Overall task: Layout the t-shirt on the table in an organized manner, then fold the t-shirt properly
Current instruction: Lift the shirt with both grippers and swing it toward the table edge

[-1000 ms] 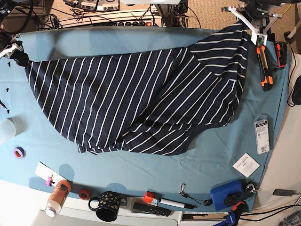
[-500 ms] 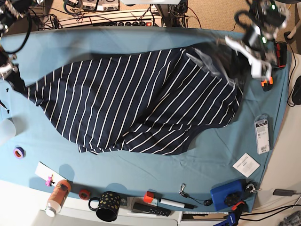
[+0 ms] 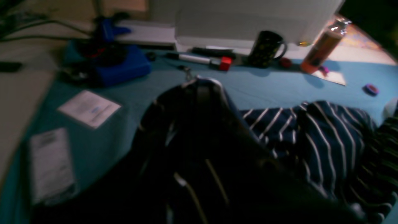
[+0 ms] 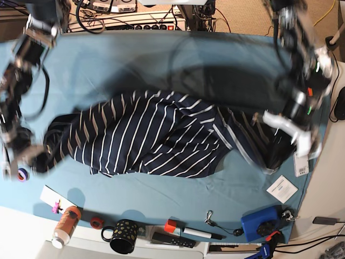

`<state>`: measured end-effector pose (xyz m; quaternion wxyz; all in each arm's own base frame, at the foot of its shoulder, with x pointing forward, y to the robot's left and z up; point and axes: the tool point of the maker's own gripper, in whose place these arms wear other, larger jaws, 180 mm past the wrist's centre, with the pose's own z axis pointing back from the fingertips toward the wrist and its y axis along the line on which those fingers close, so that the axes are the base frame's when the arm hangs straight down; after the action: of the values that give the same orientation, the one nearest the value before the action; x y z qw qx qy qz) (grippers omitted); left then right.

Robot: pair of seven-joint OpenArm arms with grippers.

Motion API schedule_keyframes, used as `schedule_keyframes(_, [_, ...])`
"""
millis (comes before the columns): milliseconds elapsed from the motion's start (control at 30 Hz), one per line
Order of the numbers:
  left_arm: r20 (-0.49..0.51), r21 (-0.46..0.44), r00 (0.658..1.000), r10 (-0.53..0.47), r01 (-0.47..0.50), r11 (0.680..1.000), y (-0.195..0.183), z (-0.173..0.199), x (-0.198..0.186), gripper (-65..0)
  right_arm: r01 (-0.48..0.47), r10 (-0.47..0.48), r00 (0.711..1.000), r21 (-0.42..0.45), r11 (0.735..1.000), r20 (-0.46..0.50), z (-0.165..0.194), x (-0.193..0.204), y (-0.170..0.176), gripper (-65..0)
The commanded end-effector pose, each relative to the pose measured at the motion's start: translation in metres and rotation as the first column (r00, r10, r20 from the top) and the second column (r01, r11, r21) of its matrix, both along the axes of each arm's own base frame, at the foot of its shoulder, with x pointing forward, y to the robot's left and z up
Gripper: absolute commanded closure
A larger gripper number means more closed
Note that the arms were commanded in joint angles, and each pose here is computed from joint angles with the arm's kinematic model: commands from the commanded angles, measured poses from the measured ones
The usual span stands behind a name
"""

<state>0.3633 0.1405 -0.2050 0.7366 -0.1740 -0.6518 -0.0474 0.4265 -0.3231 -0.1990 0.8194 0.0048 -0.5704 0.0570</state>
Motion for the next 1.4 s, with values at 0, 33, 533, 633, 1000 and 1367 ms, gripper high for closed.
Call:
schedule_keyframes(0, [0.058,0.004,0.998,-0.014,0.014,1.000,-0.003,0.014,0.018,0.0,0.026,-0.021,0.993,-0.042,0.999,0.116,0.043,0.017,-0.005,0.0])
schedule_keyframes(33, [0.058,0.020,0.998,-0.024,0.022,1.000,-0.007,0.012,0.035,0.0,0.056,-0.046,0.989,-0.070,0.996,0.139,0.054,0.030,-0.007,0.0])
schedule_keyframes(533, [0.103,0.167,0.995,-0.007,-0.010,0.986,0.029,0.200,0.224,0.0,0.173,-0.176,0.908,0.041,0.984,0.379,0.257,0.146,-0.028,0.0])
schedule_keyframes(633, [0.137,0.164,0.990,-0.012,-0.011,0.986,0.042,0.257,0.216,0.0,0.121,-0.137,0.932,0.068,0.990,0.335,0.251,0.145,-0.019,0.0])
schedule_keyframes(1000, [-0.108,0.102,0.983,-0.151,0.162,0.982,0.064,0.246,0.181,0.0,-0.017,-0.005,0.962,0.078,0.997,0.273,0.265,0.128,0.017,0.0])
schedule_keyframes(1367, [-0.278,0.013,0.902,-0.329,0.346,0.938,0.042,0.159,0.158,0.0,-0.187,0.176,0.981,0.145,0.972,0.088,0.234,0.113,0.051,0.0])
